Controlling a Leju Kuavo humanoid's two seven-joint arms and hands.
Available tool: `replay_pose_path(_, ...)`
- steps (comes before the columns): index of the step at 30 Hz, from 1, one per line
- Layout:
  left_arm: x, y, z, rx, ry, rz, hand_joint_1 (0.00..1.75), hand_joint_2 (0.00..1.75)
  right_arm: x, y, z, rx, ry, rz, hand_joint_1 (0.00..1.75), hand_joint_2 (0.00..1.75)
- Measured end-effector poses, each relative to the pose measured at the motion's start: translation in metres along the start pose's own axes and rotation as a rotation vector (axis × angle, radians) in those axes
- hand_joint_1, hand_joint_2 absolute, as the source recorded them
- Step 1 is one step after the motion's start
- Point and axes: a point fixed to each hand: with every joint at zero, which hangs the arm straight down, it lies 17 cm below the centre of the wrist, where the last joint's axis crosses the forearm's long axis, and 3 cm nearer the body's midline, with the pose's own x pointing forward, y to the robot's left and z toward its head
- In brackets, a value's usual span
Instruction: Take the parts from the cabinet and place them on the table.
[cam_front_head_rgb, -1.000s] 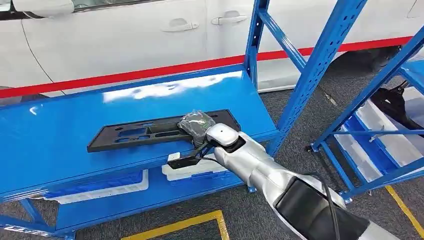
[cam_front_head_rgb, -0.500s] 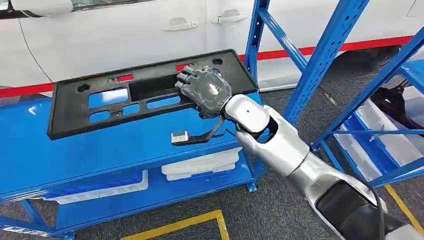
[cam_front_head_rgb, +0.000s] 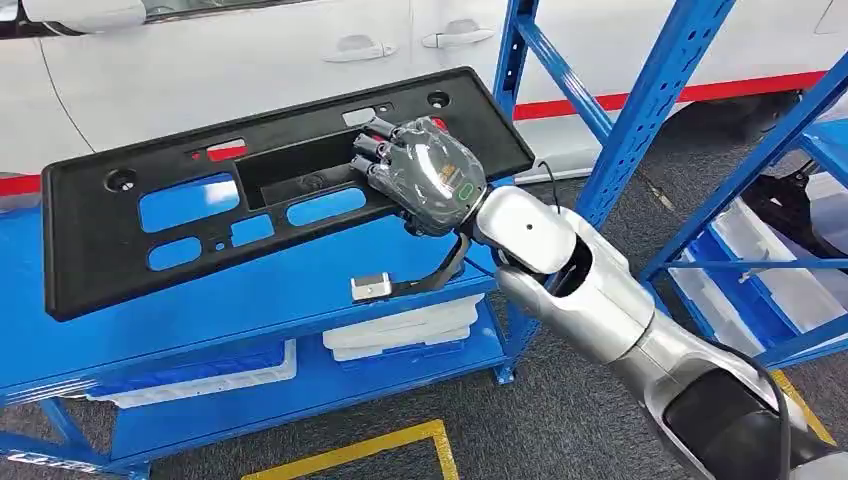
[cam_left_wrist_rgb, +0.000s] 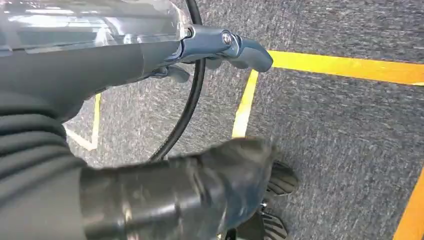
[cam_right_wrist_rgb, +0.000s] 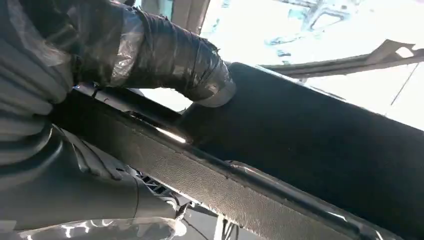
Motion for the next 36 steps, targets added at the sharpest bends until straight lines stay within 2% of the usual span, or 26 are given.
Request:
replay_pose_path(10, 0.006, 0.006, -0.001, 0.028, -0.037, -0.010, 0.00, 1.75, 0.007, 0.008, 0.009, -0.033, 0.018, -0.098, 1.75, 1.75)
replay_pose_path(36, 0.014, 0.011, -0.002, 0.047, -0.075, -0.060, 0.00, 1.75, -0.004, 0.023, 0.034, 0.000, 0.046, -0.098, 1.75, 1.75)
